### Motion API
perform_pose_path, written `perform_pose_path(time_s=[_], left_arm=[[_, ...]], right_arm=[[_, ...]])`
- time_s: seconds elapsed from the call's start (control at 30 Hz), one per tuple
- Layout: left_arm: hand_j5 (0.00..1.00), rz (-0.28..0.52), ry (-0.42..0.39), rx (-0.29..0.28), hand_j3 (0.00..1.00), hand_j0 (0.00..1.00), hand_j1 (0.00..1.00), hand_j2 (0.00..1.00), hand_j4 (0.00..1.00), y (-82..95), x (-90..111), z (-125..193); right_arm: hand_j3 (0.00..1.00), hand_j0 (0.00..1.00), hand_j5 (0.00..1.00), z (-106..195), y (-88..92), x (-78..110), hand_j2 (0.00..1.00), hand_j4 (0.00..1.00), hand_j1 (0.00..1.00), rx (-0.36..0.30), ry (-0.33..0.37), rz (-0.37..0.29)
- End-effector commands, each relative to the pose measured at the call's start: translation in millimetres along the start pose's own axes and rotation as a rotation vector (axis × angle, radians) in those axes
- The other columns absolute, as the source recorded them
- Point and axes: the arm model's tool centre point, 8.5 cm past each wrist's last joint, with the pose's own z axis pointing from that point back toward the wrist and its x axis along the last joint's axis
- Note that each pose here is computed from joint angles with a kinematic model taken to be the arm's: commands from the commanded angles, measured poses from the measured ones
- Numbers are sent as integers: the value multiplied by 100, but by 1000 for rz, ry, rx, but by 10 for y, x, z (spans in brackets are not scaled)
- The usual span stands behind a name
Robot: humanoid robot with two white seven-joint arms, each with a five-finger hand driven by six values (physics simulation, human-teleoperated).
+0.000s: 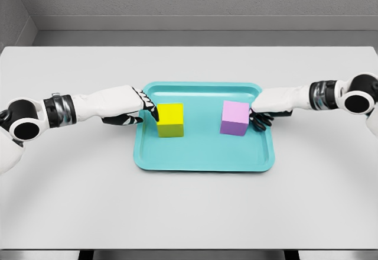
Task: Push two cubes
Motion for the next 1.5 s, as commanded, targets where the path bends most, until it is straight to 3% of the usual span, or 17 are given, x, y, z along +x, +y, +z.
perform_pose_path(time_s=[0.0, 0.83, 1.23, 1.37, 1.47], left_arm=[[58, 7, 5, 2, 58, 58, 58, 58, 58, -1, -16, 17], [58, 16, -31, 8, 58, 58, 58, 58, 58, 2, 62, -162], [54, 13, -25, 8, 54, 54, 54, 54, 54, 12, 46, -96], [54, 12, -24, 10, 54, 54, 54, 54, 54, 24, 43, -93], [48, 11, -25, 10, 48, 48, 48, 48, 48, 27, 47, -95]], right_arm=[[10, 10, 10, -47, 10, 3, 10, 10, 10, 8, -1, 2], [10, 10, 10, -259, -105, 151, 10, 10, 10, -1, -49, 23], [10, 10, 10, -211, -17, -5, 10, 10, 10, 26, 0, 3], [10, 10, 10, -187, -77, -47, 10, 10, 10, 20, 14, 7], [10, 10, 10, -260, -89, -38, 10, 10, 10, 21, 10, 1]])
